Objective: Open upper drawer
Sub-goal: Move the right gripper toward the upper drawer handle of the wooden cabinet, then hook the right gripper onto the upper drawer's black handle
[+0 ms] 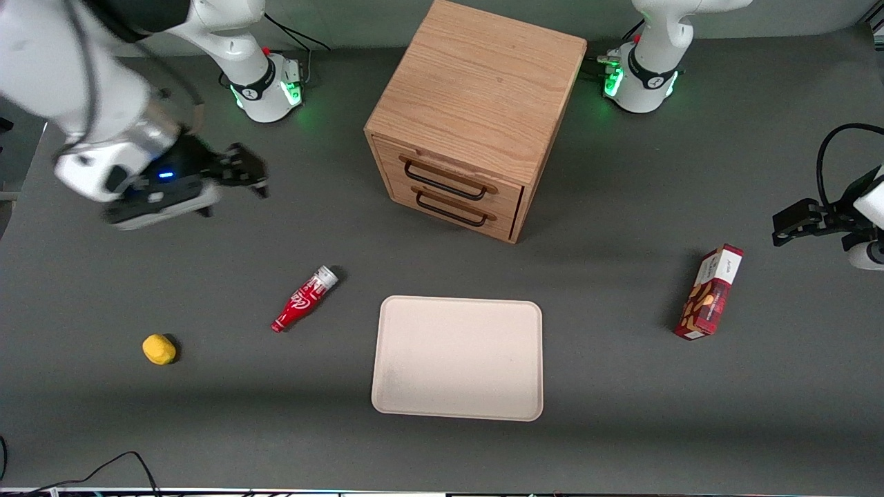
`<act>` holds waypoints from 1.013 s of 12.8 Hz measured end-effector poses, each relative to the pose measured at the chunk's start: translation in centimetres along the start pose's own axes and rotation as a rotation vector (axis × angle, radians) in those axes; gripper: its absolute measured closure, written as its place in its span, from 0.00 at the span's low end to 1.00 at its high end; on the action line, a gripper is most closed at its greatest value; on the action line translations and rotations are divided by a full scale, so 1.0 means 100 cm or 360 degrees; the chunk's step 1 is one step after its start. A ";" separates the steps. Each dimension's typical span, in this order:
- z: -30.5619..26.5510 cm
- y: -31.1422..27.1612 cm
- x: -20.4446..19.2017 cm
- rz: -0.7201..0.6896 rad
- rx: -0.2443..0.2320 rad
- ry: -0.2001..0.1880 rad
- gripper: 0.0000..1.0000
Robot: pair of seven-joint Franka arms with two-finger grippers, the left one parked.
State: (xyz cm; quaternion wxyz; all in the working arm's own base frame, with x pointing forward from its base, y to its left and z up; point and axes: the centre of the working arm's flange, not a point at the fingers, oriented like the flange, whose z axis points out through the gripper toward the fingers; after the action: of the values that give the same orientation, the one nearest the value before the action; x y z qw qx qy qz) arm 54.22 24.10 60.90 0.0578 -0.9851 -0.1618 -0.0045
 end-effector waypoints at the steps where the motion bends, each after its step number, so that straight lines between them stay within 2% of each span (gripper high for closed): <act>1: 0.014 -0.031 0.004 -0.0099 0.0001 -0.0031 0.00; 4: 0.058 -0.112 0.020 -0.0393 -0.0050 -0.0031 0.00; 5: 0.071 -0.134 0.024 -0.0467 -0.0037 -0.0031 0.00; 9: 0.125 -0.187 0.035 -0.0728 0.0099 -0.0057 0.00; 11: 0.146 -0.196 0.037 -0.0795 0.0132 -0.0090 0.00; 13: 0.160 -0.205 0.035 -0.0870 0.0125 -0.0121 0.00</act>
State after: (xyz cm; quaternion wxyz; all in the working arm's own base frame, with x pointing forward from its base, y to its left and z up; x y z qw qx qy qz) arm 50.86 46.38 47.37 0.0865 -0.9015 -0.4235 0.0232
